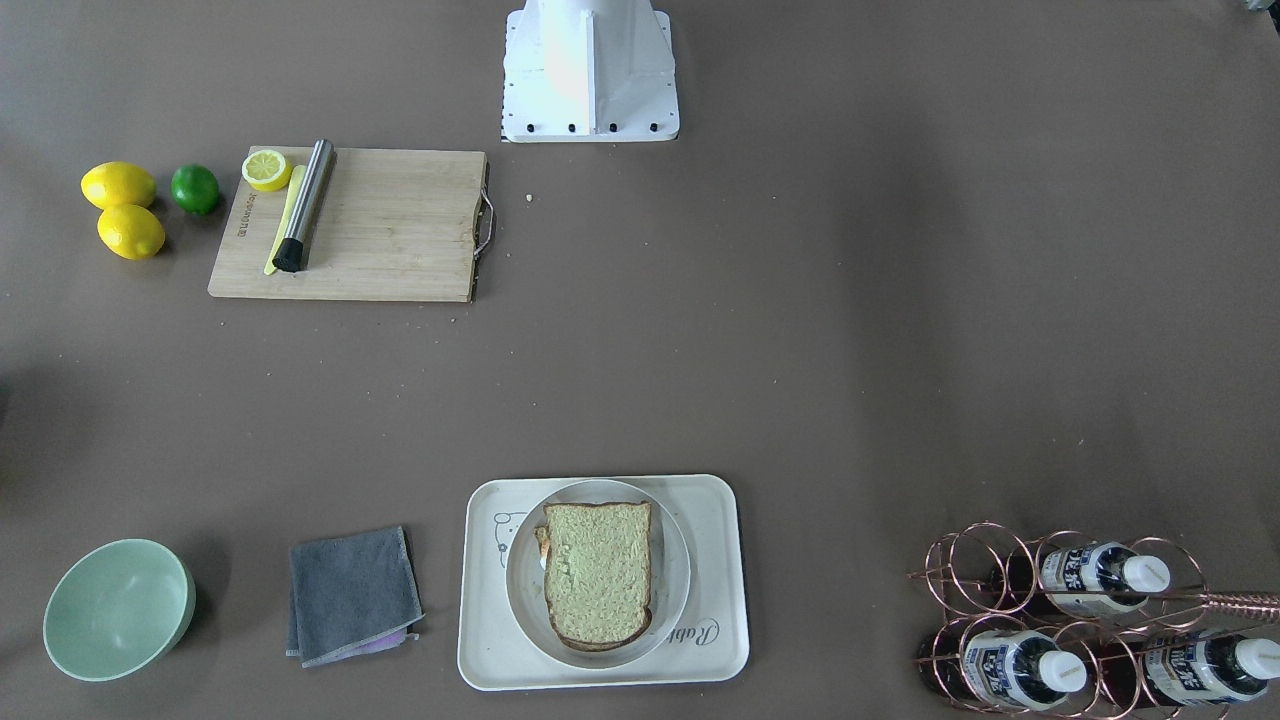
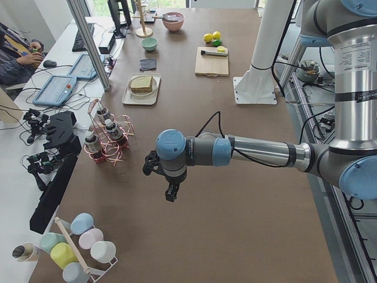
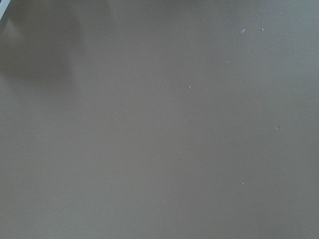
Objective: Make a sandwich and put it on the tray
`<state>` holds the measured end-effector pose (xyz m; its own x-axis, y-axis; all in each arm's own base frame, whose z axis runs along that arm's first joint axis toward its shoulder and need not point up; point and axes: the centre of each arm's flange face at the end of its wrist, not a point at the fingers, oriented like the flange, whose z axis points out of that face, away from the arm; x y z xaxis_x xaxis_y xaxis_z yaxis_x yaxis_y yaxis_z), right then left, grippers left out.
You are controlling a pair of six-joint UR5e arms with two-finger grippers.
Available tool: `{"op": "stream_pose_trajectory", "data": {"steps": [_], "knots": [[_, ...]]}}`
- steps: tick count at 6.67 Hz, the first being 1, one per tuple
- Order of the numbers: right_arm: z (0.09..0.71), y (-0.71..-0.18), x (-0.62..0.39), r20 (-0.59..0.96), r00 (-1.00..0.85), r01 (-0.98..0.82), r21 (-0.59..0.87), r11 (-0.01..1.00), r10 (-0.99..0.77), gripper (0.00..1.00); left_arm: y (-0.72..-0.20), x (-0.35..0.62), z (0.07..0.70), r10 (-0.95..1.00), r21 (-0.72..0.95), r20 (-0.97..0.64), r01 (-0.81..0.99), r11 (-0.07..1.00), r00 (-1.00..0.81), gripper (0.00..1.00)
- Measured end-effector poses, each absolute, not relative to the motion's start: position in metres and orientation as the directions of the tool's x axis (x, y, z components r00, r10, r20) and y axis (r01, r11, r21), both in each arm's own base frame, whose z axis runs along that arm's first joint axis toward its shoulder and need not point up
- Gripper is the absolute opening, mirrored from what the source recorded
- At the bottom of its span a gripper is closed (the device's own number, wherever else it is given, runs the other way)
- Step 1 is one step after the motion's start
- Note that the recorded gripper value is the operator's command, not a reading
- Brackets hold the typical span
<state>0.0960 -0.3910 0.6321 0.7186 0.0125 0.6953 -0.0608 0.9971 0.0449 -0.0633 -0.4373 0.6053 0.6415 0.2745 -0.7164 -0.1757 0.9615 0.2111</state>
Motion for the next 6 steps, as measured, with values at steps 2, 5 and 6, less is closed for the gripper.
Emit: {"op": "stream_pose_trajectory", "data": {"steps": [2,5,6], "knots": [[0.628,-0.393,0.097,0.691,0.723,-0.066,0.051,0.996,0.013,1.00,-0.436,-0.065,0.602,0.276,0.216,-0.713,-0.173,0.961,0.644,0.96],[0.633,-0.390,0.097,0.689,0.725,-0.068,0.040,0.997,0.022,1.00,-0.436,-0.068,0.589,0.270,0.225,-0.710,-0.153,0.962,0.650,0.97],[0.636,-0.388,0.097,0.688,0.725,-0.067,0.033,0.997,0.025,1.00,-0.432,-0.072,0.589,0.244,0.212,-0.717,-0.129,0.969,0.653,0.97]]}}
